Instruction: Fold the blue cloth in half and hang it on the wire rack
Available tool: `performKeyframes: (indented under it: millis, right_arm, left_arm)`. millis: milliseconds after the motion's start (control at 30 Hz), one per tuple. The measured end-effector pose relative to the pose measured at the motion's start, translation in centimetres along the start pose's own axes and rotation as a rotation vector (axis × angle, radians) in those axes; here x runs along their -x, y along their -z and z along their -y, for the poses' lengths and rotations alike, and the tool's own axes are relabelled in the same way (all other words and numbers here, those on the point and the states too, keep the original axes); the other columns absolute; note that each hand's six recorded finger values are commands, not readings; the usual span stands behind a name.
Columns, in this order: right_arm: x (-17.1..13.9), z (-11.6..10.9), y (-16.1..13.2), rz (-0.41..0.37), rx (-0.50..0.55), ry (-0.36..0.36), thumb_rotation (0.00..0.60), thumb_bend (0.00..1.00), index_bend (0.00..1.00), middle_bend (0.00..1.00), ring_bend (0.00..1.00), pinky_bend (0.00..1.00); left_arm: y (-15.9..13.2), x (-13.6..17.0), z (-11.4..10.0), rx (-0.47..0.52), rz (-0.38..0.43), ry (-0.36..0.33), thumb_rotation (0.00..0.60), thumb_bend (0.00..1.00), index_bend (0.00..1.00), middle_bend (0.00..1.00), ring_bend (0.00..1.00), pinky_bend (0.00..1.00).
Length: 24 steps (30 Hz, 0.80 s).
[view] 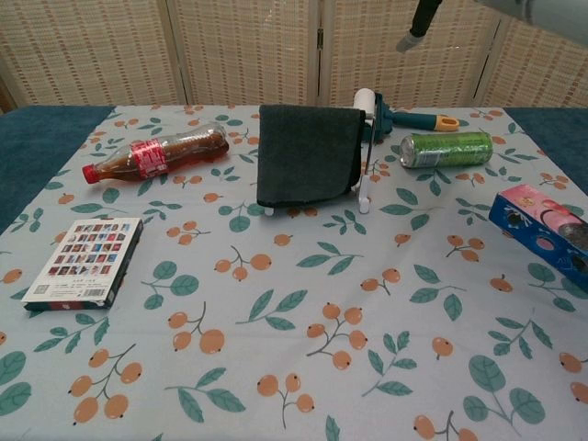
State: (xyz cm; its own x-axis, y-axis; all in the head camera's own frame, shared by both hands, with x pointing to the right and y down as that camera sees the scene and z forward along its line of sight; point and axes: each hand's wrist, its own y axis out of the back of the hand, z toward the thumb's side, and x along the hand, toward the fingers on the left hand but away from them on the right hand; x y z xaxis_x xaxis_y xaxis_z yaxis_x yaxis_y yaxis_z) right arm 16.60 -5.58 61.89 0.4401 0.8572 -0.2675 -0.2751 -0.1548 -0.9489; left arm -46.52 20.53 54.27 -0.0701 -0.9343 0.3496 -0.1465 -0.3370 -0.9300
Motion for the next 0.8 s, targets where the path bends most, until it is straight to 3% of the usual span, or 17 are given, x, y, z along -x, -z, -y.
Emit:
performKeyframes:
  millis: [100,467,800]
  right_arm:
    - [-4.0,0.2,2.6,0.034,0.012,-0.01,0.6,0.18,0.32,0.41,0.37,0.5]
    - [-22.0,2.4,11.9,0.262,0.08,-0.059,0.6,0.18,0.33,0.41,0.37,0.5]
    - [-35.4,5.0,14.1,0.417,0.202,-0.183,0.6,0.18,0.34,0.39,0.33,0.5]
  left_arm:
    - [-0.3,-0.5,0.2,-0.012,0.008,0.013,0.6,0.1,0.11,0.0,0.0,0.11]
    - [-1.3,-1.5,0.9,-0.055,0.019,0.055,0.6,0.1,0.11,0.0,0.0,0.11]
    - [-1.3,-0.7,1.1,-0.063,-0.003,0.06,0.6,0.1,0.11,0.0,0.0,0.11]
